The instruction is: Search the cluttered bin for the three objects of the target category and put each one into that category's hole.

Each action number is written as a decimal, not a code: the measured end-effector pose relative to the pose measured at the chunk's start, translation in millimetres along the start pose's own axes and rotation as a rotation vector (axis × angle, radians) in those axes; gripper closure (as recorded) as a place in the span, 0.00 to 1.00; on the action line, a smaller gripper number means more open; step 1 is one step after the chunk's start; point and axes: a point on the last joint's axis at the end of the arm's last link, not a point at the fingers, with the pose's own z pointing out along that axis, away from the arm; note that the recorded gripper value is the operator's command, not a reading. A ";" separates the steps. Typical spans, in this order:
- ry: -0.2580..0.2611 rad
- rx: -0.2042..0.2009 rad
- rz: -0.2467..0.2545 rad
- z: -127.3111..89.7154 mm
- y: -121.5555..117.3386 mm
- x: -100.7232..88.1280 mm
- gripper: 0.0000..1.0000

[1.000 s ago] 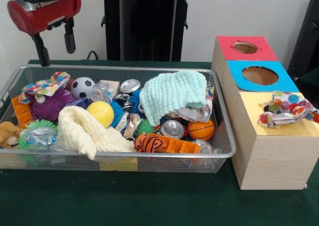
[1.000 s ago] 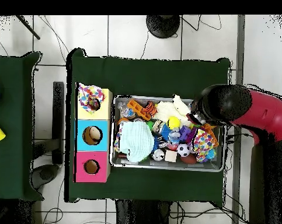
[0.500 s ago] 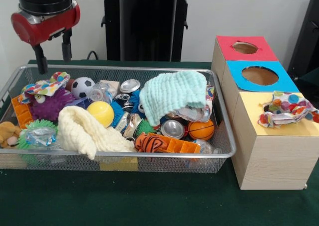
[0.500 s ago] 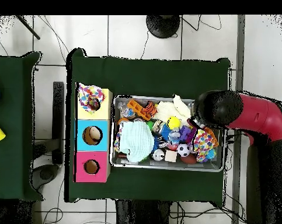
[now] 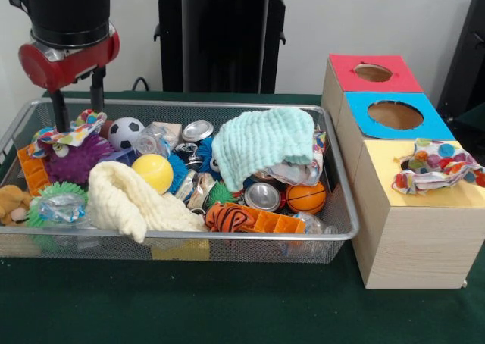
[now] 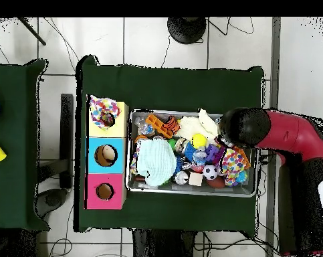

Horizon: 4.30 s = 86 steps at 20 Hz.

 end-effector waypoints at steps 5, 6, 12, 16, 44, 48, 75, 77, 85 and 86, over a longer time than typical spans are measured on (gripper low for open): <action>-0.013 0.006 -0.004 15.1 0.8 -3.8 0.00; -0.016 0.006 -0.005 17.9 1.0 -4.5 0.00; -0.024 0.002 -0.008 29.8 3.1 -7.5 0.00; -0.022 -0.001 -0.008 31.7 4.2 -7.3 0.00; 0.065 -0.003 -0.001 17.4 19.1 13.4 0.00; 0.078 -0.017 0.006 28.7 22.2 25.1 0.00; 0.128 -0.062 -0.042 100.7 77.5 65.7 0.00; 0.121 -0.062 -0.045 107.9 79.4 64.2 0.00; 0.108 -0.073 -0.051 125.6 85.7 60.1 0.00; 0.108 -0.074 -0.052 126.9 86.0 59.9 0.00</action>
